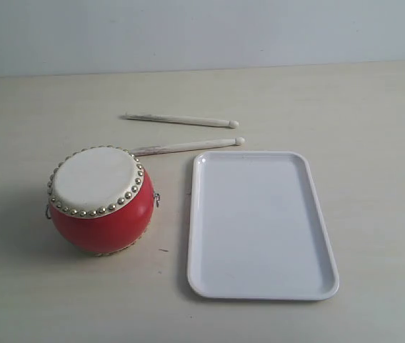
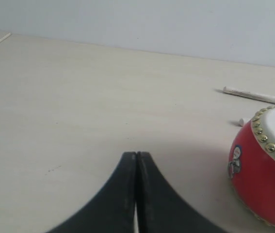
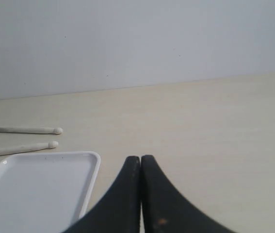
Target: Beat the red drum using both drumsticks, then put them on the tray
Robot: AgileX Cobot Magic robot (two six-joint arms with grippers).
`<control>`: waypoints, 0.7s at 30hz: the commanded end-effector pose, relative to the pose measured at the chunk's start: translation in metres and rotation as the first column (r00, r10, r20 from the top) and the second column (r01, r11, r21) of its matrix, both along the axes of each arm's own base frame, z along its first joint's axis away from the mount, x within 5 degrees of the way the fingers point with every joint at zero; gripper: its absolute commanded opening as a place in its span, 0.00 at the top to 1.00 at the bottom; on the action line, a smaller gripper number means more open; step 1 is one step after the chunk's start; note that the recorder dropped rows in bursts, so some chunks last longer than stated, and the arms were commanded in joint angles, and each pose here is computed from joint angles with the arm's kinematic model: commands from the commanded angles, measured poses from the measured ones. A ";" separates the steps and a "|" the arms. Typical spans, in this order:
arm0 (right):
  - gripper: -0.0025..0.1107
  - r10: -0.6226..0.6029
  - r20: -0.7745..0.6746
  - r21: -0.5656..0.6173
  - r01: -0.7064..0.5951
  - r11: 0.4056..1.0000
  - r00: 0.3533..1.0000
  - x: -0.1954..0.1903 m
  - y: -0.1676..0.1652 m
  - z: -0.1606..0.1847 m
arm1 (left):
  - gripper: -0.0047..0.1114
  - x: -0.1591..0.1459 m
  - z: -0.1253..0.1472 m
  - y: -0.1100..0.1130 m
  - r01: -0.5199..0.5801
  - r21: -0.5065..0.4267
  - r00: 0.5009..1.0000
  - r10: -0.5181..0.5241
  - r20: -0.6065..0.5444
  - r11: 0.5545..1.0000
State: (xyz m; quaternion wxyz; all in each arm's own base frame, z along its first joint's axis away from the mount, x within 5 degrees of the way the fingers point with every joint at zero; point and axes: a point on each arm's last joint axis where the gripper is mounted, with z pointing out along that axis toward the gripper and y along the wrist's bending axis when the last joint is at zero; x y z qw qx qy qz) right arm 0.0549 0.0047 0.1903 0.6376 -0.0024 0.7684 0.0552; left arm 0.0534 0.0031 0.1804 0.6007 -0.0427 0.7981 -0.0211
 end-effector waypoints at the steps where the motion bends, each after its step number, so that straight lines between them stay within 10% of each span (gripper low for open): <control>1: 0.98 -0.005 0.004 -0.001 0.005 1.000 1.000 0.000 0.000 -0.001 | 0.96 0.002 0.009 0.001 0.014 0.134 0.995 -0.027 0.097 0.991; 5: 0.98 -0.005 0.004 -0.001 0.005 1.000 1.000 0.000 0.000 -0.001 | 0.96 0.000 0.047 -0.009 0.088 0.036 0.862 -0.094 0.499 0.995; 9: 0.98 -0.005 0.004 -0.001 0.005 1.000 1.000 0.000 0.000 -0.001 | 0.96 -0.016 0.078 -0.016 0.195 0.036 0.599 -0.148 0.787 0.980; 16: 0.98 -0.005 0.004 -0.001 0.005 1.000 1.000 0.000 0.000 -0.001 | 0.96 -0.043 0.117 -0.017 0.274 0.049 0.280 -0.128 0.951 0.961; 21: 0.98 -0.005 0.004 -0.001 0.005 1.000 1.000 0.000 0.000 -0.001 | 0.96 -0.023 0.194 -0.012 0.108 0.074 0.406 -0.112 0.907 0.991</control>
